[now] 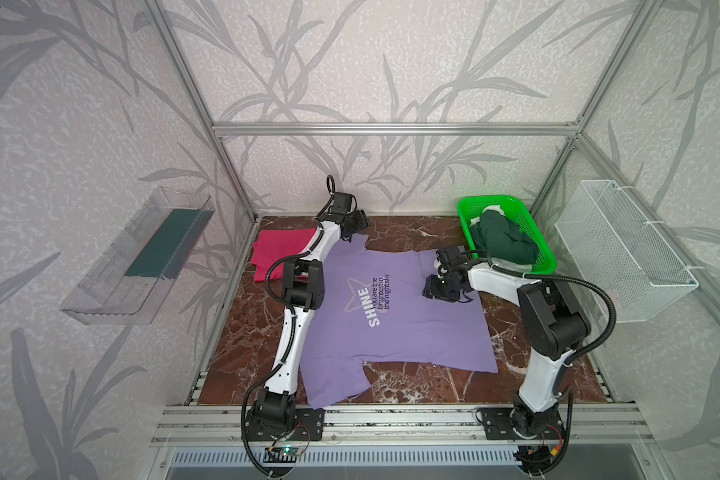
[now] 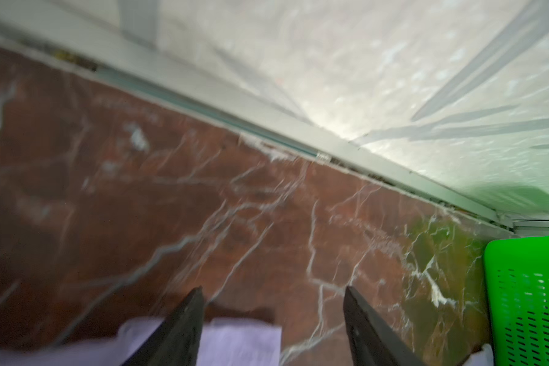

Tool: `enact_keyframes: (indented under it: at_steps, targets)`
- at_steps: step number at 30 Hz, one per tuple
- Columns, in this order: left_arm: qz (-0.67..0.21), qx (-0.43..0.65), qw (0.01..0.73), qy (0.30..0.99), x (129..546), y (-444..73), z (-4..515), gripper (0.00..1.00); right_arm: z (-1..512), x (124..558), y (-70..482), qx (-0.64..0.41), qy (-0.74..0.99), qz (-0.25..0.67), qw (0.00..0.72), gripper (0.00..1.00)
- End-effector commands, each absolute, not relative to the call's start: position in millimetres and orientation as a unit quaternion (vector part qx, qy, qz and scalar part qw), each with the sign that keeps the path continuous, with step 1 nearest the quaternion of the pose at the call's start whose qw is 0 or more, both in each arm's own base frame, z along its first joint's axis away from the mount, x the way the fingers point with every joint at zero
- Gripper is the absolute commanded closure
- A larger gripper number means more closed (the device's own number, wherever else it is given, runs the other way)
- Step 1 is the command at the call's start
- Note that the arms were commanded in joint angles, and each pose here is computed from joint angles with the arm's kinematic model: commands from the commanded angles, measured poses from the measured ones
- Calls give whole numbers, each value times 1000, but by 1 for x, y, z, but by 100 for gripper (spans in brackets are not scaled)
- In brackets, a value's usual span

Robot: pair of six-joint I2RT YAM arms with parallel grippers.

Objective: Fold and stack the t-shirts

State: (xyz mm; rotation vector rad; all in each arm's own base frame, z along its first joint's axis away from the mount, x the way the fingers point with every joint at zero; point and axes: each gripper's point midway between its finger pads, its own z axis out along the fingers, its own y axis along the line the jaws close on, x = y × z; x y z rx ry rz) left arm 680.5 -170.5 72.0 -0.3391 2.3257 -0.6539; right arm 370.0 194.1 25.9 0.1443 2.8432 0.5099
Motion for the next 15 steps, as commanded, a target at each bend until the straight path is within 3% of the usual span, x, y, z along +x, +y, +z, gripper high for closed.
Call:
enact_keyframes:
  at_steps: [1,3,10,15]
  targets:
    - [-291,-86,364,880,692,-178,87,30,18,348,183,65,981,158,90,44]
    - [-298,-75,371,876,692,-173,103,29,21,349,182,65,981,156,95,44]
    - [-84,-122,338,929,651,-79,85,34,33,359,185,55,980,157,107,44]
    - [-54,-132,271,952,630,-60,60,38,44,366,185,46,979,157,120,43]
